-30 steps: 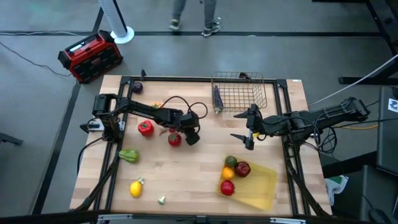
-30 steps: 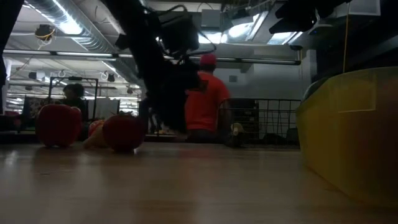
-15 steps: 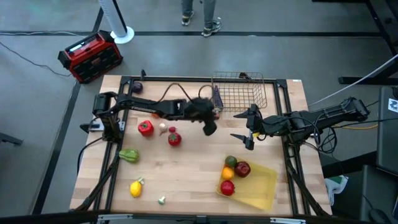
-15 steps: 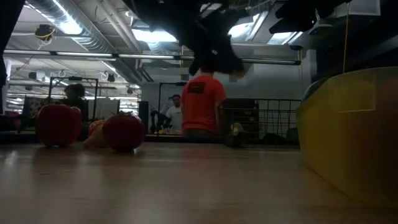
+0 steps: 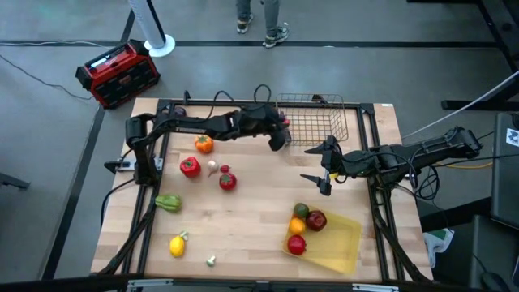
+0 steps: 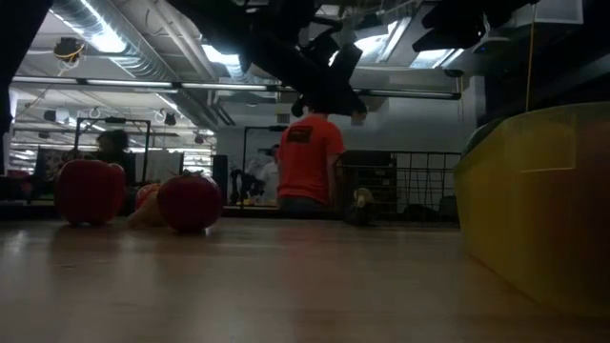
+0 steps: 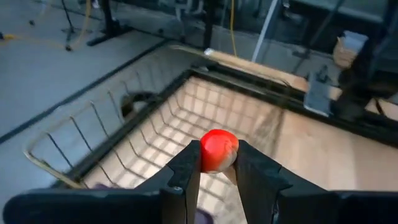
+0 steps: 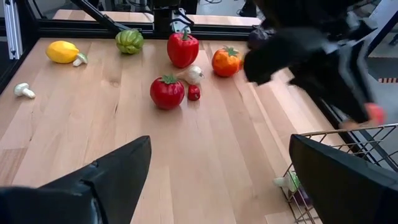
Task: Sort produce into baskets
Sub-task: Put the red mushroom into the wire basket, then put the red tomato into the yellow bin
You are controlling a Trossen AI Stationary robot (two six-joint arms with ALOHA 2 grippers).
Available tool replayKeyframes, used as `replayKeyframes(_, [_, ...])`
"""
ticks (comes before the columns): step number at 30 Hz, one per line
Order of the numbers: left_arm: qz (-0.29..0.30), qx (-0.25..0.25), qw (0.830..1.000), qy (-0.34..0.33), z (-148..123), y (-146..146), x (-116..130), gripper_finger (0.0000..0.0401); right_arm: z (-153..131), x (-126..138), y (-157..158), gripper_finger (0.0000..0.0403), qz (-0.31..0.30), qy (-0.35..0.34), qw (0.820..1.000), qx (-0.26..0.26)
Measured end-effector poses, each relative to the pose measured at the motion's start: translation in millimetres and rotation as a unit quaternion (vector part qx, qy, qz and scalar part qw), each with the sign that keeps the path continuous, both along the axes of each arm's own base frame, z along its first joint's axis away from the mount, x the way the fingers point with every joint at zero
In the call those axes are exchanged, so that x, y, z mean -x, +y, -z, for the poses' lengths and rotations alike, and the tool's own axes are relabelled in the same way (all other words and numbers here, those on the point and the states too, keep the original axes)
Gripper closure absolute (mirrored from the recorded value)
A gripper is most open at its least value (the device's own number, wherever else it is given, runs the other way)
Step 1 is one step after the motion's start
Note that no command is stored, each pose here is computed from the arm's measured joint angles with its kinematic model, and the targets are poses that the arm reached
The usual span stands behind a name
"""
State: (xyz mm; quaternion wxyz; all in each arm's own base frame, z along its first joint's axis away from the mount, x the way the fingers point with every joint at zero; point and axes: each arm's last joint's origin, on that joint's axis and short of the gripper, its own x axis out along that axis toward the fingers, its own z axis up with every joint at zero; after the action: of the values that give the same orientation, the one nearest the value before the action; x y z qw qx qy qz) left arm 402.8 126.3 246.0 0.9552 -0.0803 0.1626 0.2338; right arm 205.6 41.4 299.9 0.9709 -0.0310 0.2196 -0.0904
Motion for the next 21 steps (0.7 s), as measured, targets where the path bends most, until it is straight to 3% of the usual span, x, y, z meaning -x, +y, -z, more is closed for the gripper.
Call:
replayKeyframes(10, [-0.03, -0.005, 0.999, 0.012, 21, 30, 0, 0.0306, 0, 0, 0, 0.0027, 0.0, 0.001, 1.0, 0.0])
replayKeyframes(21, [-0.036, -0.01, 0.999, 0.013, 20, 37, 3, 0.0207, 0, 0, 0, 0.0027, 0.0, 0.001, 1.0, 0.0])
